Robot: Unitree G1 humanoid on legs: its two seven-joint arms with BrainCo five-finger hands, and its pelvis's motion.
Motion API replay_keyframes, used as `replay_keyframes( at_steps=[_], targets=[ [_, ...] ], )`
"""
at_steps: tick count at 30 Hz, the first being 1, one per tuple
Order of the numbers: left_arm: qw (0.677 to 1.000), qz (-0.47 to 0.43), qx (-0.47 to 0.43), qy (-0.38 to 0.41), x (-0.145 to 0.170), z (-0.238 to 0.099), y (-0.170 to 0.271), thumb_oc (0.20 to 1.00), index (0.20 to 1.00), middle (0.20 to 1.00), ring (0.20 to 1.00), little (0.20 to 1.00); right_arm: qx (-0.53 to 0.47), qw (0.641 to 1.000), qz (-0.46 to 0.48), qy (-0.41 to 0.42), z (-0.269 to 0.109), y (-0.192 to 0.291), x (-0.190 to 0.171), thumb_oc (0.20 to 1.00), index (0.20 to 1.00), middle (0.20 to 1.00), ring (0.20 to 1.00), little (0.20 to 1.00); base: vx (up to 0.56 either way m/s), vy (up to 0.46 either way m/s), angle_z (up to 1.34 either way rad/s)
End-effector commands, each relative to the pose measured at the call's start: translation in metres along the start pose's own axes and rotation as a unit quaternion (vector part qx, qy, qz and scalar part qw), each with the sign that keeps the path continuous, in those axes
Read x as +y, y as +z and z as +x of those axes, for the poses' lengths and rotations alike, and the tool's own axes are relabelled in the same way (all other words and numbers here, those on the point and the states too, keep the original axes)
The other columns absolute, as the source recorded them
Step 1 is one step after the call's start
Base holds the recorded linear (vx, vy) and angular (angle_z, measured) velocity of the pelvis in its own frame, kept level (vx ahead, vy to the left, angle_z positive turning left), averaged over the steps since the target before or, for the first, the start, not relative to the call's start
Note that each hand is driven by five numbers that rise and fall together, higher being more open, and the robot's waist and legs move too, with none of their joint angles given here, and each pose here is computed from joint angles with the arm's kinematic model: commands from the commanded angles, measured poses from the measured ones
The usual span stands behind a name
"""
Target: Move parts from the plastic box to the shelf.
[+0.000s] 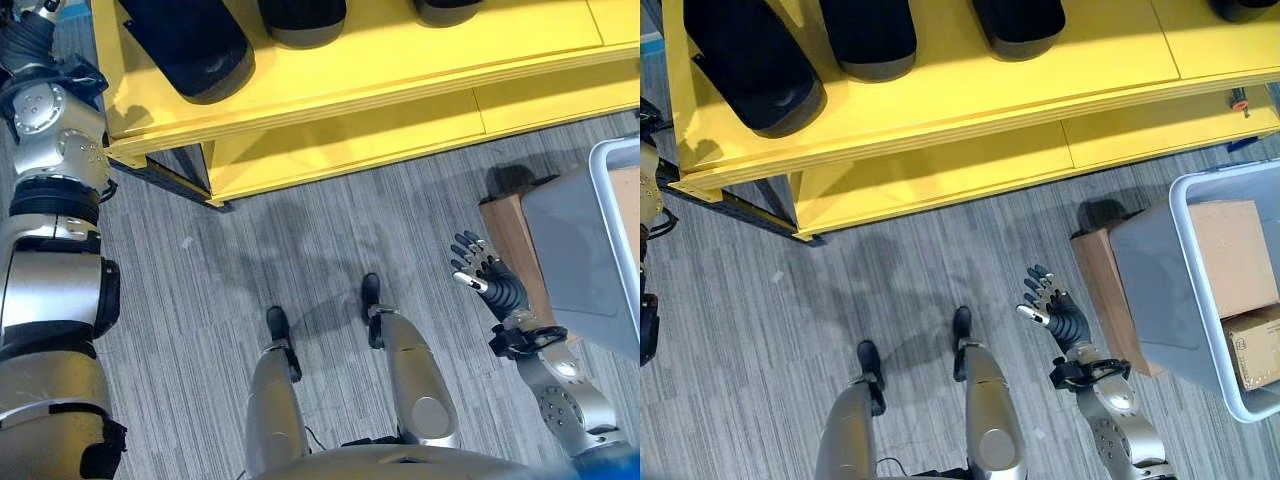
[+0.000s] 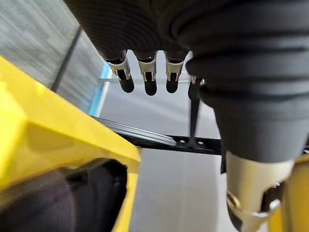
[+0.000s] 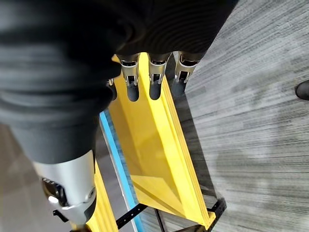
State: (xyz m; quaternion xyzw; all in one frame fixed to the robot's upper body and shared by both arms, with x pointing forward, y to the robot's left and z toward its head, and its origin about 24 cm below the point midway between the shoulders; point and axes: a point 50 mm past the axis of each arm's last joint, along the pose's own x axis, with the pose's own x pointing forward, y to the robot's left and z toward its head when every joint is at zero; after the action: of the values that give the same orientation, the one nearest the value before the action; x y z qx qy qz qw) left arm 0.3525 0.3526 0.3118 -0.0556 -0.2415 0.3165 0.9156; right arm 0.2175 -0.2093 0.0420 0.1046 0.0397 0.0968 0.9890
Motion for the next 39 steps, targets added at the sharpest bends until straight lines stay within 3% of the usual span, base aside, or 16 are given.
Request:
replay_keyframes(
  at_steps=[1,4,10,16,25,30,39],
  targets=[
    [0.993,0.034,-0.113,-0.017,0.001,0.005,0.050,1.000,1.000,1.000,1.000,1.000,-0.010,1.000,-0.021,-0.007,-0.012,0.008,-0.012,1.000,1.000,1.000,1.000,1.000,-0.02,-0.009,0.04],
    [0.964,0.153,-0.195,-0.095,-0.020,-0.010,0.065,1.000,1.000,1.000,1.000,1.000,-0.013,0.999,-0.033,-0.005,-0.014,0.011,-0.015,1.000,1.000,1.000,1.000,1.000,-0.11,-0.017,0.14],
    [0.934,0.204,-0.240,-0.167,-0.028,-0.041,0.049,1.000,1.000,1.000,1.000,1.000,-0.010,0.999,-0.032,-0.003,-0.017,0.007,-0.015,1.000,1.000,1.000,1.000,1.000,0.00,-0.006,0.14],
    [0.904,0.257,-0.239,-0.245,-0.028,-0.085,0.005,1.000,1.000,1.000,1.000,1.000,-0.008,0.999,-0.035,-0.004,-0.022,0.006,-0.016,1.000,1.000,1.000,1.000,1.000,0.04,0.015,0.05],
    [0.889,0.226,-0.223,-0.331,-0.052,-0.162,-0.048,1.000,1.000,1.000,1.000,1.000,-0.017,0.999,-0.031,-0.003,-0.026,0.007,-0.011,1.000,1.000,1.000,1.000,1.000,0.05,0.027,0.00],
    [0.880,0.234,-0.227,-0.344,-0.055,-0.179,-0.055,1.000,1.000,1.000,1.000,1.000,-0.025,0.999,-0.035,-0.007,-0.027,0.010,-0.011,1.000,1.000,1.000,1.000,1.000,0.03,0.006,-0.03],
    [0.901,0.197,-0.157,-0.353,-0.048,-0.206,-0.082,1.000,1.000,1.000,1.000,1.000,-0.039,0.998,-0.034,-0.021,-0.028,0.013,-0.010,1.000,1.000,1.000,1.000,1.000,0.02,0.002,-0.05]
  ],
)
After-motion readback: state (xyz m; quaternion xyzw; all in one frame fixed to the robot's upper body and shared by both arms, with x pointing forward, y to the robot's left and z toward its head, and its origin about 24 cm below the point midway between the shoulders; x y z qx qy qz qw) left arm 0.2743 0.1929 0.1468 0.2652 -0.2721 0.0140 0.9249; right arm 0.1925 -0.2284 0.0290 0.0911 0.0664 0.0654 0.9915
